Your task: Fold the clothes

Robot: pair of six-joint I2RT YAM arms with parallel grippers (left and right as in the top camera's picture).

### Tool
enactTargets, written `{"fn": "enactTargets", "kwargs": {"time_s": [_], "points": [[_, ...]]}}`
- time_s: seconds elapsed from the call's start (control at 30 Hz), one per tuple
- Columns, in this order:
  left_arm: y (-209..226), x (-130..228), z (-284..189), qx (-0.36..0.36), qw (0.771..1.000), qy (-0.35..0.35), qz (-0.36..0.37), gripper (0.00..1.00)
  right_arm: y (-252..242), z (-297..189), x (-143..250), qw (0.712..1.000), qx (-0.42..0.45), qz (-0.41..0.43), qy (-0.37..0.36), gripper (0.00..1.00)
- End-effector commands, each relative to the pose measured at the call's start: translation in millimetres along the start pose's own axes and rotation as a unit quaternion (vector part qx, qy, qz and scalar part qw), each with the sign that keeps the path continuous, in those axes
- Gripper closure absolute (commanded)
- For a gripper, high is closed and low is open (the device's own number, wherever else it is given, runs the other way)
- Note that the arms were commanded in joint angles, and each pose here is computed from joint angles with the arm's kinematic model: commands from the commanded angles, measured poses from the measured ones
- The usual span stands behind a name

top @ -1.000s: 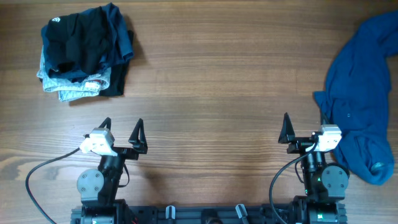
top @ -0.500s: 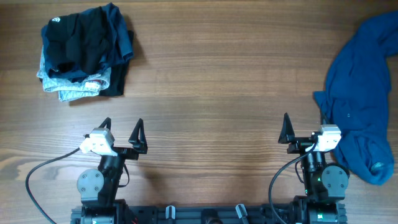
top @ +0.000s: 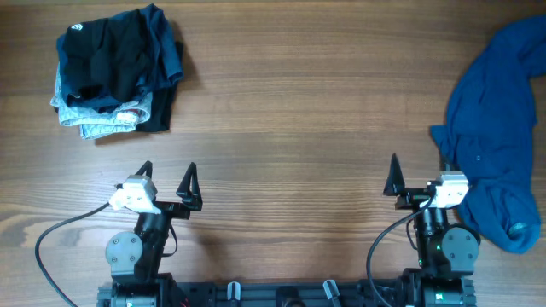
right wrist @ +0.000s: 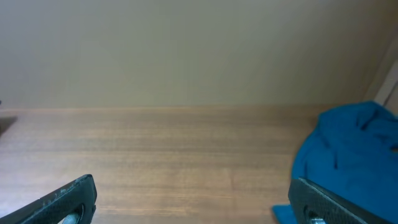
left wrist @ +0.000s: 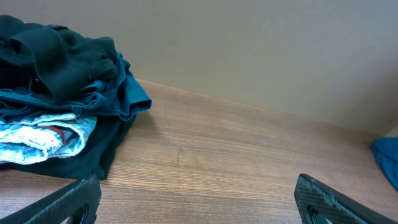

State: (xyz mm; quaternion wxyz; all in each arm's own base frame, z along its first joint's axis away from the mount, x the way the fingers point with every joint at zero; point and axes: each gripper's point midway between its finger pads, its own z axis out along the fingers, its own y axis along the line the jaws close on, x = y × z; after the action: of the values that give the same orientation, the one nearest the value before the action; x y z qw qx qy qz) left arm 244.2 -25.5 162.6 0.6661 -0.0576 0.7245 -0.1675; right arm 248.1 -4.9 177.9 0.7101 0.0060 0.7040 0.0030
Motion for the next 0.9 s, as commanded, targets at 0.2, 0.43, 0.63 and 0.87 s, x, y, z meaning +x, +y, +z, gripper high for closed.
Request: {"fn": "enactTargets", "kwargs": {"time_s": [0.2,0.43,0.63,0.87], "points": [[-2.4,-12.0,-0.3,0.002,1.0,-0.025,0.001,0.0,-5.1,-3.9,-43.6,0.996,0.014,0.007,-0.084,0.0],[-15.2,-48.2,-5.6,0.008,0.999,-0.043,0.004,0.0,-0.7,-9.5,-68.3,0.996,0.003,0.007,-0.094,0.0],[-21.4,-74.7,5.8,-0.007,1.0,0.002,0.002,0.0,-0.3,-7.5,-100.8,0.996,0.003,0.005,-0.088,0.0],[-24.8,-105.5,40.3,-0.025,0.997,0.069,0.006,0.0,9.6,23.5,-137.3,0.999,-0.028,0.003,-0.04,0.0]]}}
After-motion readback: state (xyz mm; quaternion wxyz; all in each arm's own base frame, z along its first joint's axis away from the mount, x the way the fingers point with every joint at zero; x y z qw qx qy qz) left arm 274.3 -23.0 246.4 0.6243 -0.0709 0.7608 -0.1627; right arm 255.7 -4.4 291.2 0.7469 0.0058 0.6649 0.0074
